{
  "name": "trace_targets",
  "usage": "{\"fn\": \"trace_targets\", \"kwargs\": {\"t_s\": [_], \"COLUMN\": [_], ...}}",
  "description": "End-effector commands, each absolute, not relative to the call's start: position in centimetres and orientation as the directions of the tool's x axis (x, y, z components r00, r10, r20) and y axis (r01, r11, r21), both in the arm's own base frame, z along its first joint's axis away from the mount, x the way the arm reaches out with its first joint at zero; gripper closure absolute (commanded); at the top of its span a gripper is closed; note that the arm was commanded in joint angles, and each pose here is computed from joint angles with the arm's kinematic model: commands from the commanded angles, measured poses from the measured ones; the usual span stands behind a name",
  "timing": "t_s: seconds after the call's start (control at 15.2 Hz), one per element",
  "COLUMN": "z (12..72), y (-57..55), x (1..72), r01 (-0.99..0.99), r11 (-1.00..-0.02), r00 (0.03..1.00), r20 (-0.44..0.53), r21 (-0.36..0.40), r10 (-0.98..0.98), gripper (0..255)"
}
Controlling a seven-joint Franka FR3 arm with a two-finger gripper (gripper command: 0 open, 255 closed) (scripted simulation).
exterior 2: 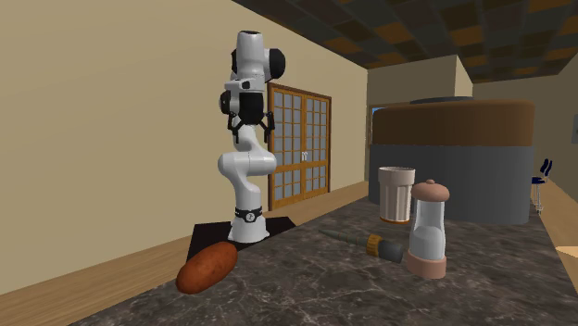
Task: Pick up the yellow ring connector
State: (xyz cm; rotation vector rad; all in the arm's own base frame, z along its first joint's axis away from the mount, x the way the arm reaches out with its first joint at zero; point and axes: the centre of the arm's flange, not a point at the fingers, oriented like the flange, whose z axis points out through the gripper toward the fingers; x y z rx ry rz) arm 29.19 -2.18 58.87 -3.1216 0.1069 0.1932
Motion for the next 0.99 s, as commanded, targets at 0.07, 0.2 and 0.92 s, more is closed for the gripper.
{"fn": "trace_targets", "kwargs": {"t_s": [0.07, 0.2, 0.92], "z": [58.2, 56.8, 49.8], "y": [-1.9, -1.3, 3.7], "x": [30.2, 32.3, 43.2], "r01": [-0.051, -0.014, 0.185], "r11": [-0.999, -1.0, -0.981], "r00": [0.992, 0.994, 0.98], "r20": [-0.12, -0.112, -0.065], "r21": [-0.011, -0.018, -0.051], "r10": [-0.049, -0.012, 0.188], "gripper": [0, 0, 0]}}
